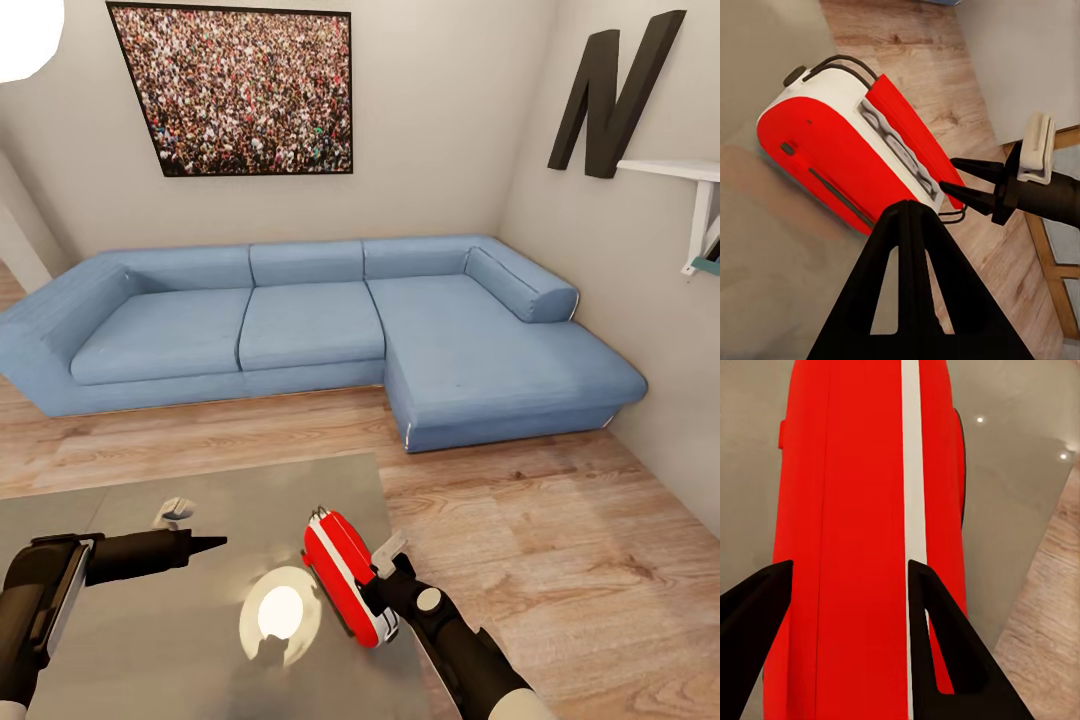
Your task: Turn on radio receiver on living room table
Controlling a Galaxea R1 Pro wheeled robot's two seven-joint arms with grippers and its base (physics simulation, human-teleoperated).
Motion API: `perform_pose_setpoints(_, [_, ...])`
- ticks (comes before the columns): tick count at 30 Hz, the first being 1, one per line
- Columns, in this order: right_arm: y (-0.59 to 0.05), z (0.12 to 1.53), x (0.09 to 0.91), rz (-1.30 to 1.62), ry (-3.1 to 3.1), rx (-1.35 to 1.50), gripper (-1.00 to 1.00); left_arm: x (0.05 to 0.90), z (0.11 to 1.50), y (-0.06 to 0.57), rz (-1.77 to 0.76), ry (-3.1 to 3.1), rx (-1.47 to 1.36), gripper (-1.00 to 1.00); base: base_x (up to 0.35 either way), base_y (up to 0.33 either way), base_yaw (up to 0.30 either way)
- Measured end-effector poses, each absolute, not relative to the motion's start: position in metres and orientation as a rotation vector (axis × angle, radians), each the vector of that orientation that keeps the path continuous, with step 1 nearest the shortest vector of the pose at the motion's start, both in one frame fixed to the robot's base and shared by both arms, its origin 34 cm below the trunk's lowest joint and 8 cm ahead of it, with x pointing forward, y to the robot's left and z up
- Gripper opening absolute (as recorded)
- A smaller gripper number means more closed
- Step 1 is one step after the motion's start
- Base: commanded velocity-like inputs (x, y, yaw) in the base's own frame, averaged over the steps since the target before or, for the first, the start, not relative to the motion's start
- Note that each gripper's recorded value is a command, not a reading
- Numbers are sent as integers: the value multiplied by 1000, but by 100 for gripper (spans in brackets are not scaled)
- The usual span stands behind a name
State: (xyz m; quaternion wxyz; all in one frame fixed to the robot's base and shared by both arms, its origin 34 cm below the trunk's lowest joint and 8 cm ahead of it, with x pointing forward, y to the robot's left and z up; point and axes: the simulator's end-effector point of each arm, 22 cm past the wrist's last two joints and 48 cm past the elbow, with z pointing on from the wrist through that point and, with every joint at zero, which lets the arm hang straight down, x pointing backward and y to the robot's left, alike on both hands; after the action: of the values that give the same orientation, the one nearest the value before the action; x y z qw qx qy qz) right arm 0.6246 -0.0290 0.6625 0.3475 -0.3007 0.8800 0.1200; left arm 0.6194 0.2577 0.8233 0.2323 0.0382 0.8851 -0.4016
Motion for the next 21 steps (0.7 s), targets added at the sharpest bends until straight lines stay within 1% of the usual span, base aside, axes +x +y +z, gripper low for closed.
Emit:
perform_pose_setpoints(13, [-29,663,625,312,2280,-778,-100,619,823,258,-1103,2432,105,-100,0,0,0])
perform_pose_setpoints(14, [-29,663,625,312,2279,-778,100,619,823,258,-1103,2432,105,-100,0,0,0])
perform_pose_setpoints(15, [-29,640,601,344,2322,-788,100,620,823,258,-1104,2433,105,-100,0,0,0])
perform_pose_setpoints(21, [-30,636,597,347,2332,-789,100,620,823,258,-1104,2433,105,-100,0,0,0])
